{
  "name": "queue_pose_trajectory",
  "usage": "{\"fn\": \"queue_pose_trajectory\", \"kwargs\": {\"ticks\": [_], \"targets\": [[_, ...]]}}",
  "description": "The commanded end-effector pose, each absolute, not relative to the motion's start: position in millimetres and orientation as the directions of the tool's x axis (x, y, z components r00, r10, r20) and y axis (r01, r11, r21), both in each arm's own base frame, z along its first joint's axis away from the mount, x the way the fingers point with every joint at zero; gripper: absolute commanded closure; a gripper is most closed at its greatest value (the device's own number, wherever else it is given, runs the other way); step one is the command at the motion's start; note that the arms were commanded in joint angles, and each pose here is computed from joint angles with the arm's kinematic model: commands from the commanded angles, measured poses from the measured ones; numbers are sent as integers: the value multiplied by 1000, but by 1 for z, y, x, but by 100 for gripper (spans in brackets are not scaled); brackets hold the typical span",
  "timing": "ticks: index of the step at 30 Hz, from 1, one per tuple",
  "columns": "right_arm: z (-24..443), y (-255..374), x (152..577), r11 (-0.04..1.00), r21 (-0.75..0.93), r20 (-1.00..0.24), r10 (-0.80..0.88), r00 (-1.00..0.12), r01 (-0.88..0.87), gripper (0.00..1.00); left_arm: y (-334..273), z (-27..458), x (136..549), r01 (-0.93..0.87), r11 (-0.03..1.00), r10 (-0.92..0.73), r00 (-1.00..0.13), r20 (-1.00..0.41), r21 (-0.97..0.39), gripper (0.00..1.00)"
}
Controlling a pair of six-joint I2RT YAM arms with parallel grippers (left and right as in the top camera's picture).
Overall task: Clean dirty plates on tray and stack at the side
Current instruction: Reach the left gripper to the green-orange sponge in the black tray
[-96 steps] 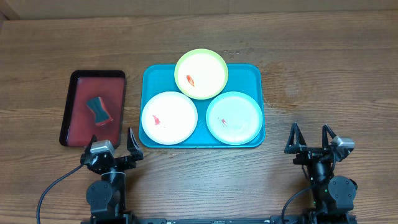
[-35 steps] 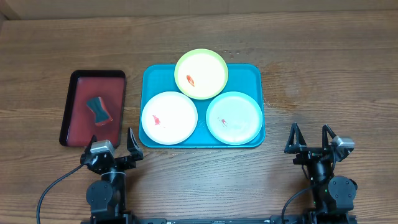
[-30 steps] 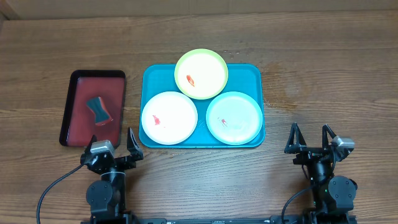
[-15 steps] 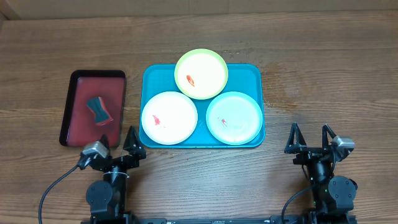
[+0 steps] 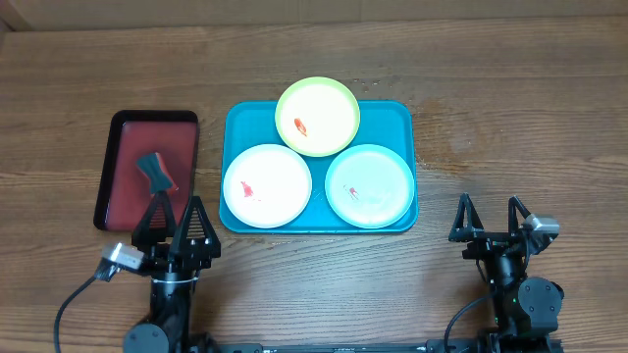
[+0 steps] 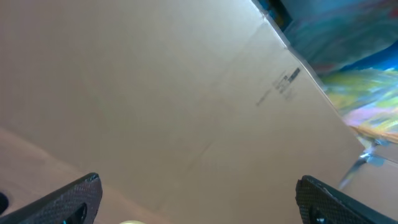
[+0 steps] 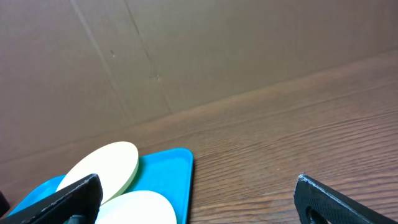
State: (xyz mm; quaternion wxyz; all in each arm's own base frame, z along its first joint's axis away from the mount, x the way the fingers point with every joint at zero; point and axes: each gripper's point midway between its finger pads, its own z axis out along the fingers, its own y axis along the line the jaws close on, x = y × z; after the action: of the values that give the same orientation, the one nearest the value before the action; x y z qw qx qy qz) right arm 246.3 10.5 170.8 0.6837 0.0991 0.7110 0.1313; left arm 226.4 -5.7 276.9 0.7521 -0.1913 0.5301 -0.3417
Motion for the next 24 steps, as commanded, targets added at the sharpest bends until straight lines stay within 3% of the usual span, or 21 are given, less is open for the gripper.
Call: {"fn": "queue_pose_trajectory", "kwargs": {"ticks": [1,4,7,9,12,15,18,24], "targets": [[169,10,246,948,316,-948,314,-40,-37,0,-2,315,218,251,789,-613,252,-749,-561,0],[169,10,246,948,316,-948,314,-40,-37,0,18,314,229,16,837,-543,157,-825,-547,0],[169,10,246,948,316,-948,314,-40,-37,0,25,308,248,-140,873,-477,-54,-877,-466,0],[169,10,246,948,316,-948,314,-40,-37,0,13,298,267,-150,896,-444,-270,-854,-418,0],[169,10,246,948,316,-948,314,-40,-37,0,-4,286,287,-110,896,-432,-443,-786,-430,0],[169,10,246,948,316,-948,314,-40,-37,0,-8,278,309,-75,921,-362,-532,-766,-383,0],[169,10,246,948,316,-948,314,-40,-37,0,3,269,326,-166,919,-380,-616,-690,-358,0],[169,10,246,948,316,-948,314,-40,-37,0,45,258,353,-370,911,-402,-703,-587,-181,0]]}}
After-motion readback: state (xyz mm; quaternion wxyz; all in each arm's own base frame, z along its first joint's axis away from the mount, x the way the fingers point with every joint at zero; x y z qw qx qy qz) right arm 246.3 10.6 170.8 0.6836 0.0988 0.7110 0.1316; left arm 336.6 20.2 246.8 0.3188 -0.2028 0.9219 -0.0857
